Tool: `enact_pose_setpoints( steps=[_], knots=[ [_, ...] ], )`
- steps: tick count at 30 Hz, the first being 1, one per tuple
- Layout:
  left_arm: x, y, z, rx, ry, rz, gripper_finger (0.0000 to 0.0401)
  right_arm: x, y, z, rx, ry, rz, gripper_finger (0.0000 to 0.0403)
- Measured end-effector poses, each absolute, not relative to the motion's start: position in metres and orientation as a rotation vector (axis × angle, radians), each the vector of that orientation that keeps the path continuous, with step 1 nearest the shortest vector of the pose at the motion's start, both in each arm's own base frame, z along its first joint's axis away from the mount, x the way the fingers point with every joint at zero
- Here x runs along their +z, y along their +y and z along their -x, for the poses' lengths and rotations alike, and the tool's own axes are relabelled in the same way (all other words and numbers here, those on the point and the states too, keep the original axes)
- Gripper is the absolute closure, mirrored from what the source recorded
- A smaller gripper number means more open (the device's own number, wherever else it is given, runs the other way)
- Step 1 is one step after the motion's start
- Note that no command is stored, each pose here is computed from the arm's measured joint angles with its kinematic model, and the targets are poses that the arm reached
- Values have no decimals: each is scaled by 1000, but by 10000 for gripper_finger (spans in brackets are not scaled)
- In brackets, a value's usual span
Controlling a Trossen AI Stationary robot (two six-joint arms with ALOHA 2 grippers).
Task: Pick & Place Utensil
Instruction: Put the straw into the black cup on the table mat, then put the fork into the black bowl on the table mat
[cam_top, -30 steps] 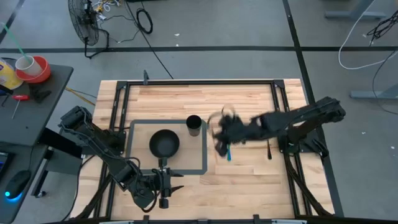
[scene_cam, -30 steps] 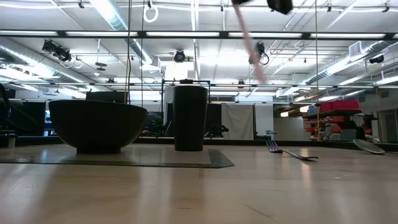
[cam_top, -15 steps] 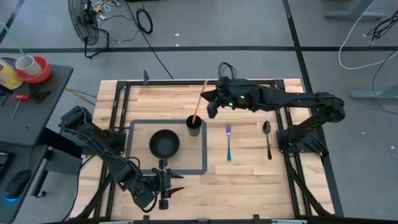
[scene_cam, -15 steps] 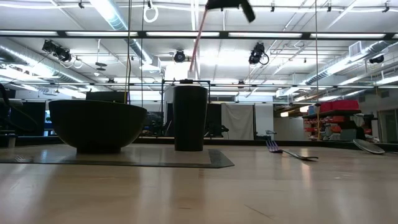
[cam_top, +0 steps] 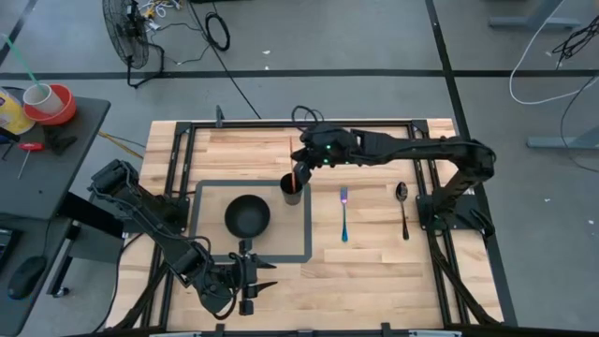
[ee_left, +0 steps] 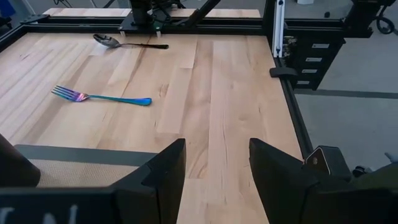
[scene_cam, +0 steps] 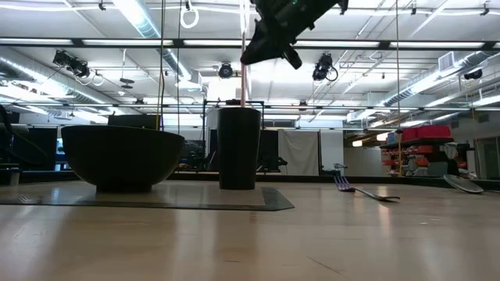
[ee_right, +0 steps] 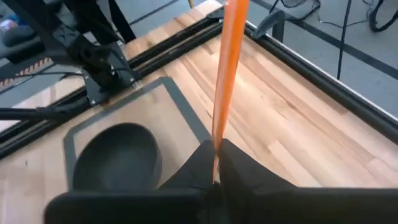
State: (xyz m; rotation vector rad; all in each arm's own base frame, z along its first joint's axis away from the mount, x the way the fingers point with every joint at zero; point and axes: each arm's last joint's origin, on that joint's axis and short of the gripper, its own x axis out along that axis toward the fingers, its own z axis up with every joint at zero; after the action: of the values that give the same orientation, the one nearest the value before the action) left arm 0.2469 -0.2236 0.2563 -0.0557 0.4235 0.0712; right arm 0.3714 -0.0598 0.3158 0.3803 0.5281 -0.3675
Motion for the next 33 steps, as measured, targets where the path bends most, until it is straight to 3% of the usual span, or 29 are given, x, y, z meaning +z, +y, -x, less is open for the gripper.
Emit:
enact_pose_setpoints(
  steps=[9,17,21,25,33],
  knots=[
    [256,-224,-247,68,425,56,220,315,-59,-370,-357,550,-343,269],
    [256,-224,-247,65,428,53,220,335,-36,-335,-401,660,-254,176],
    [256,-224,-247,60,429,27,220,329,-10,-319,-528,781,-214,158],
    [256,-223,-248,62,430,20,220,310,22,-311,-642,847,-349,156],
    [256,-222,-248,64,430,17,220,232,55,-287,-855,883,-602,160]
  ],
)
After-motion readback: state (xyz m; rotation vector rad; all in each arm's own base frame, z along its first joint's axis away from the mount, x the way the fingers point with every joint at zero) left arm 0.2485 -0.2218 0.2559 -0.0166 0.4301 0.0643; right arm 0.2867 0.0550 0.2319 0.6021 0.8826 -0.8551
